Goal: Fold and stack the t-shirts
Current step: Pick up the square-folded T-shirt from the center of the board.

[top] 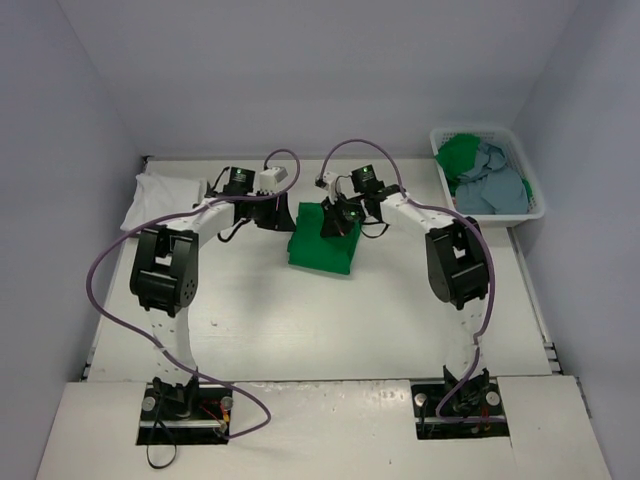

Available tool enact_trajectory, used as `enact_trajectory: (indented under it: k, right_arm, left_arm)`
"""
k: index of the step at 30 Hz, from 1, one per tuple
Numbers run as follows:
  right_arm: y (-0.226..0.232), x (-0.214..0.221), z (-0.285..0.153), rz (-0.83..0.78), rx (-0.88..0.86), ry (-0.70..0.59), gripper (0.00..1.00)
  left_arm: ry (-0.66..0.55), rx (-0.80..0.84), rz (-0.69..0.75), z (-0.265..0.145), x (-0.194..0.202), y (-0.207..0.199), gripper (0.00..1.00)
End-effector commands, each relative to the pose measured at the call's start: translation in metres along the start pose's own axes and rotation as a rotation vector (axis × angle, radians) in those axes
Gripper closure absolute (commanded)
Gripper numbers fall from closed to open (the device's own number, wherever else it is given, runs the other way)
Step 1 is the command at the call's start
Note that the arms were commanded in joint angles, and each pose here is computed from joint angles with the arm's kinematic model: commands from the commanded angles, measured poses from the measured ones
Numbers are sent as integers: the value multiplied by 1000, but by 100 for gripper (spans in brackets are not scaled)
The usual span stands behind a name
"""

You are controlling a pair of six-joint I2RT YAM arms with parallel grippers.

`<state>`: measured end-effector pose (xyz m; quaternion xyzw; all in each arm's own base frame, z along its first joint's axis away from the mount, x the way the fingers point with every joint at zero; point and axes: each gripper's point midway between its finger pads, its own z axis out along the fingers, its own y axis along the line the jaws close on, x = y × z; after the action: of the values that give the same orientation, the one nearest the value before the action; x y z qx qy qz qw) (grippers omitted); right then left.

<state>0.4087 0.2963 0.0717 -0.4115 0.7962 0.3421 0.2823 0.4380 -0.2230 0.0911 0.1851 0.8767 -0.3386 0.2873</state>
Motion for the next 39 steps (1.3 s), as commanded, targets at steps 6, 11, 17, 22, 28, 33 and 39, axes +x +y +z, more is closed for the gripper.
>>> enact_trajectory:
  k: [6, 11, 17, 22, 28, 33, 39]
  right_arm:
    - [2, 20, 14, -10, -10, 44, 100]
    - [2, 38, 16, -5, -6, 85, 100]
    - [3, 51, 17, -6, -8, 116, 100]
    - [3, 53, 16, -6, -12, 122, 100]
    - [5, 50, 16, -12, -26, 115, 100]
    - [9, 47, 14, -22, -35, 109, 100]
    - [10, 47, 13, -24, -46, 105, 100]
  left_arm:
    - [-10, 100, -51, 10, 4, -12, 60]
    - [22, 126, -93, 21, 15, -8, 57]
    - [36, 138, -135, 31, 24, 0, 41]
    - [39, 225, -212, 36, 31, -2, 38]
    - [54, 263, -289, 52, 42, 3, 35]
    - [79, 268, -328, 63, 52, 4, 35]
    - [122, 284, -335, 79, 67, -10, 35]
